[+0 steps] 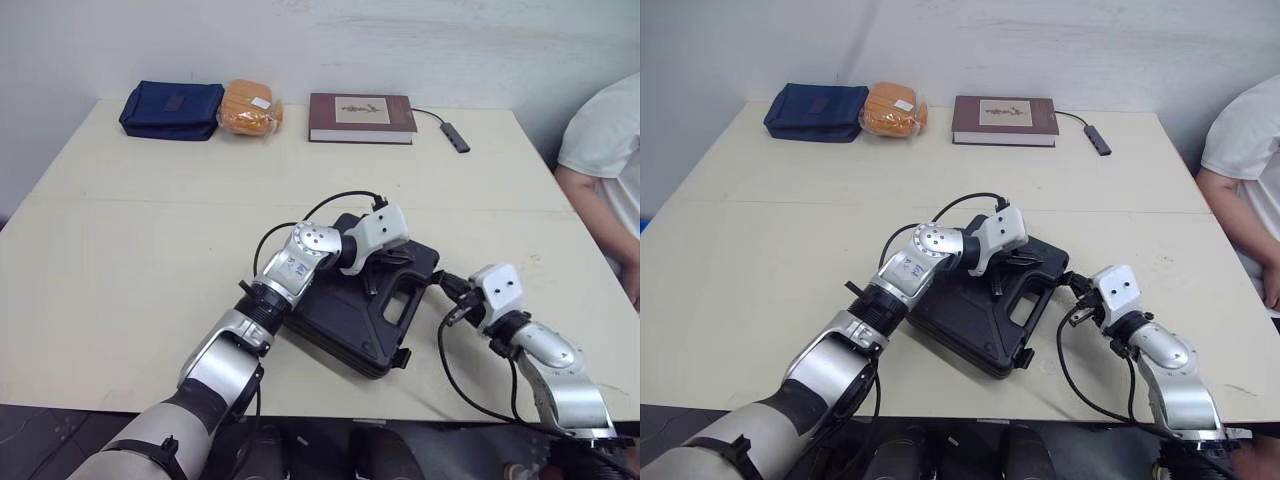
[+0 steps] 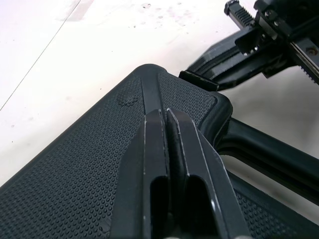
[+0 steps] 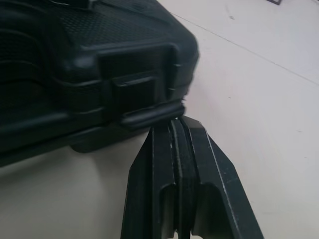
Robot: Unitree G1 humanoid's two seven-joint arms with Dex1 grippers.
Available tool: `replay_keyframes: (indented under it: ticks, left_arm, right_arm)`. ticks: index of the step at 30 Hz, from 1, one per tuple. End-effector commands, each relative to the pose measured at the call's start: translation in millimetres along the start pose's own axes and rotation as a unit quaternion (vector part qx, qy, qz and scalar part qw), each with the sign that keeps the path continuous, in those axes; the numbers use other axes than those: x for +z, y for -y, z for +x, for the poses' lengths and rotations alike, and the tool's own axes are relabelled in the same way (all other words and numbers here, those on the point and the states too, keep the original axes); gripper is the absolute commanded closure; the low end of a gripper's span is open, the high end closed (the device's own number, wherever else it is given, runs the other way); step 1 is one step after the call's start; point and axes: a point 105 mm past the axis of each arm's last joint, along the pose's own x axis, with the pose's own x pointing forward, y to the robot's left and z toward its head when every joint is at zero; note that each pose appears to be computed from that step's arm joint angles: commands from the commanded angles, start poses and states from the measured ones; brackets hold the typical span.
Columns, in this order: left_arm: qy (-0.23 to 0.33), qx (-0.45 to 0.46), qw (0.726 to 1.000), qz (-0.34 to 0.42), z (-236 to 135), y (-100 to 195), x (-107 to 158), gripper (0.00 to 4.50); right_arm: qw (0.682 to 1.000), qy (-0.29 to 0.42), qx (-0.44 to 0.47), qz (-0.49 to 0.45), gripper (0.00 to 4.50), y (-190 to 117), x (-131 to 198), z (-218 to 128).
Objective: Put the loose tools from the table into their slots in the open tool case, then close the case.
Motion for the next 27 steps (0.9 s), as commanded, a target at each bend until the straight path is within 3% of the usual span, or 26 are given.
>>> replay_keyframes:
  ticks: [1, 27]
  left_arm:
    - [-0.1, -0.011, 0.993, -0.056, 2, 16, -63, 4.41]
    - [-0.125, -0.014, 0.99, -0.061, -1, 20, -78, 4.41]
  right_arm:
    - [0.999, 0.04, 0.015, -0.01, 4.5, -5, 23, 2]
    - [0.995, 0.07, 0.061, -0.048, 4.5, -11, 58, 7]
